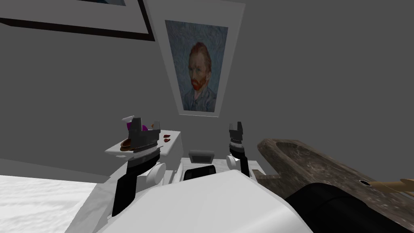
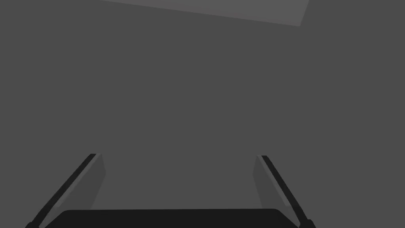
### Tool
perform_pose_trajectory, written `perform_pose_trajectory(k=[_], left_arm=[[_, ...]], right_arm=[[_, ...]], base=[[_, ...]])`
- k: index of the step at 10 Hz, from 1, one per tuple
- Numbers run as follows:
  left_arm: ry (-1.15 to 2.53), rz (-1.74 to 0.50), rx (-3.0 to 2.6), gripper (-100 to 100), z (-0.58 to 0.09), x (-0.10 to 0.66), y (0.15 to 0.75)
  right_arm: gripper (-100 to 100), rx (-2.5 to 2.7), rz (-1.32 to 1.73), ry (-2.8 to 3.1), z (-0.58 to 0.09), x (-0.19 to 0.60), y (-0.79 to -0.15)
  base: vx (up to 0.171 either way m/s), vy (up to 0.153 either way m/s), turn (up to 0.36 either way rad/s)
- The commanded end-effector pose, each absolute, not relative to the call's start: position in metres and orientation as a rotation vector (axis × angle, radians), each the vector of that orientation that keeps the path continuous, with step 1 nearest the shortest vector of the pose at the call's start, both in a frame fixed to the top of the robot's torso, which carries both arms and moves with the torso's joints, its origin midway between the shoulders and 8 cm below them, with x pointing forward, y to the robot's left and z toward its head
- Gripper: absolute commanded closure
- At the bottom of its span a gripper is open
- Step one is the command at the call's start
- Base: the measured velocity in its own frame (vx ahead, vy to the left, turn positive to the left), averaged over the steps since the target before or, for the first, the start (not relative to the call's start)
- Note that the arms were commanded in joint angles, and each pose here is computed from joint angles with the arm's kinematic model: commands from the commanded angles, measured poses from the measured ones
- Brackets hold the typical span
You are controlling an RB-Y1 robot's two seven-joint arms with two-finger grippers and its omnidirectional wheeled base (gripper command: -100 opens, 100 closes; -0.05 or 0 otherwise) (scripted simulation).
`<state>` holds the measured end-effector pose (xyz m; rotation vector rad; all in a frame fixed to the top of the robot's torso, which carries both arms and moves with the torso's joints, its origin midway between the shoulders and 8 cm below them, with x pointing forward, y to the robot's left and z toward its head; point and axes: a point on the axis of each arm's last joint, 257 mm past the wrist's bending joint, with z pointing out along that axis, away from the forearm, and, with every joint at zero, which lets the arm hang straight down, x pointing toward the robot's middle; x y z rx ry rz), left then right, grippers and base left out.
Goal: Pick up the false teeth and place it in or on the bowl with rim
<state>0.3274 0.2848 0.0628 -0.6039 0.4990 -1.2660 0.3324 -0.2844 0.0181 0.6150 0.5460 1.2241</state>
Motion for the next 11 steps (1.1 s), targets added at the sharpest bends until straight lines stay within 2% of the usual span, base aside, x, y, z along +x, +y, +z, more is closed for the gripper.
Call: perform_pose_trajectory(k=[1,11], left_arm=[[0.538,-1.271,-0.591,-100,0.062,0.331,0.281],[0.764,-1.279,-0.651,-100,0.043,0.368,0.269]], right_arm=[[0,0.615,1.224,0.546,0.018,0.332,-0.284],[0,0.615,1.224,0.546,0.018,0.332,-0.284]], base=[[0.0,0.0,0.0],[-0.016,0.019,-0.013]])
